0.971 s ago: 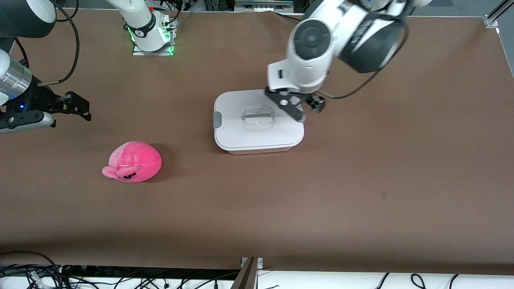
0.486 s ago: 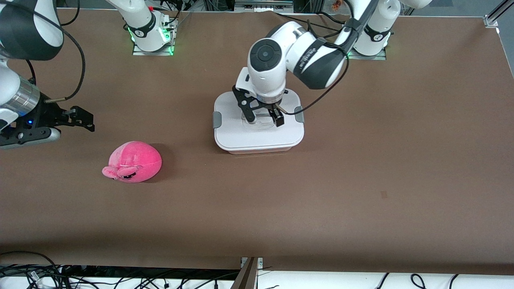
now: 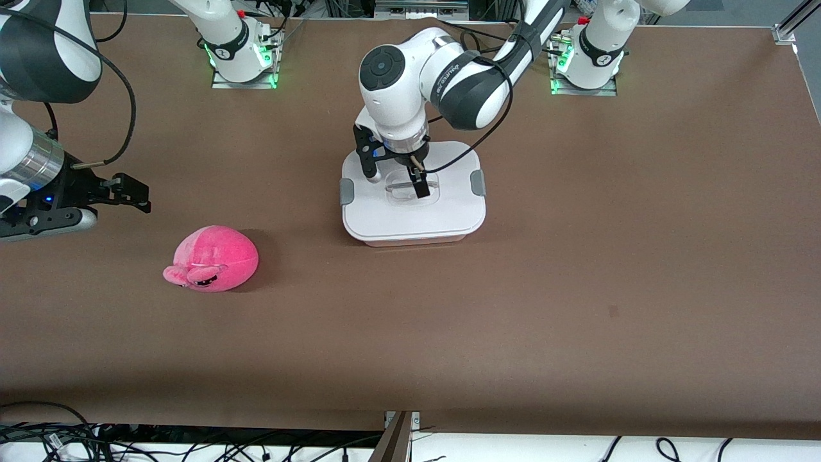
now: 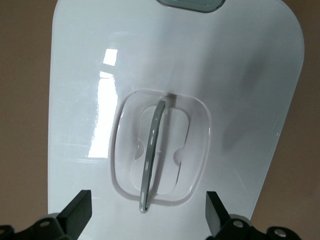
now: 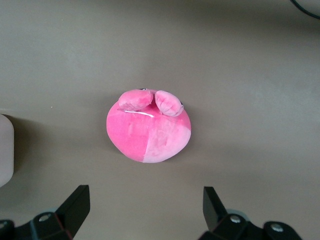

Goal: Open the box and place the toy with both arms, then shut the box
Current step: 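Grasp the lid handle with the left gripper while the right gripper reaches the toy, then grasp the pink plush toy with the right gripper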

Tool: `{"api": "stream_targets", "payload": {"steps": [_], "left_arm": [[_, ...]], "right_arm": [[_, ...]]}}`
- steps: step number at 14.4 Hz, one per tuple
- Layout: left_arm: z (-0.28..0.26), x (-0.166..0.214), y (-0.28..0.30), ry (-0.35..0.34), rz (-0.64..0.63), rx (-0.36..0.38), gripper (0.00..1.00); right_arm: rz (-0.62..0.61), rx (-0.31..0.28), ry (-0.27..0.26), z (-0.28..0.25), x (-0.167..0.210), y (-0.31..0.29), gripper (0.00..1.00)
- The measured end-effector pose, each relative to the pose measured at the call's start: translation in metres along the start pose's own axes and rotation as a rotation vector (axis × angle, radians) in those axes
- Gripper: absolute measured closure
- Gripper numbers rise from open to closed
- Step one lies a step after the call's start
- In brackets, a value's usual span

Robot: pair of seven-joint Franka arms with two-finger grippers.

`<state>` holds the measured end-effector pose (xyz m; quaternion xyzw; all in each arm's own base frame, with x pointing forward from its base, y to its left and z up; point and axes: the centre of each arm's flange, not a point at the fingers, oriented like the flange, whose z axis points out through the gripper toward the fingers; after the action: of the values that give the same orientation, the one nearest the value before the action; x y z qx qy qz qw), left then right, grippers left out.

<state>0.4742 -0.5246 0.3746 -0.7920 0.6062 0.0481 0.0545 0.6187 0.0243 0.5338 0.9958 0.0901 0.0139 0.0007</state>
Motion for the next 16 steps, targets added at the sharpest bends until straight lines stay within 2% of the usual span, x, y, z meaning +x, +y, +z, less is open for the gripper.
{"api": "stream_targets", "payload": {"steps": [2,7,10,12,13,16], "left_arm": [[0.004,0.002,-0.001,0.007,0.011,0.004,0.00],[0.022,0.010,-0.002,0.012,0.022,0.006,0.00],[0.028,0.011,-0.002,0.007,0.027,0.004,0.00],[0.028,0.011,-0.002,0.007,0.075,0.004,0.00],[0.028,0.011,-0.003,0.007,0.107,0.005,0.06],[0.028,0.011,-0.003,0.008,0.144,0.007,0.36]], "right_arm": [[0.000,0.000,-0.005,0.007,0.002,0.001,0.00],[-0.005,0.006,-0.098,0.083,0.021,0.001,0.00],[0.000,0.024,-0.081,0.124,0.030,-0.003,0.00],[0.001,0.027,-0.075,0.154,0.027,-0.006,0.00],[0.002,0.029,-0.080,0.167,0.024,-0.007,0.00],[0.008,0.030,-0.086,0.196,0.016,-0.019,0.00]]}}
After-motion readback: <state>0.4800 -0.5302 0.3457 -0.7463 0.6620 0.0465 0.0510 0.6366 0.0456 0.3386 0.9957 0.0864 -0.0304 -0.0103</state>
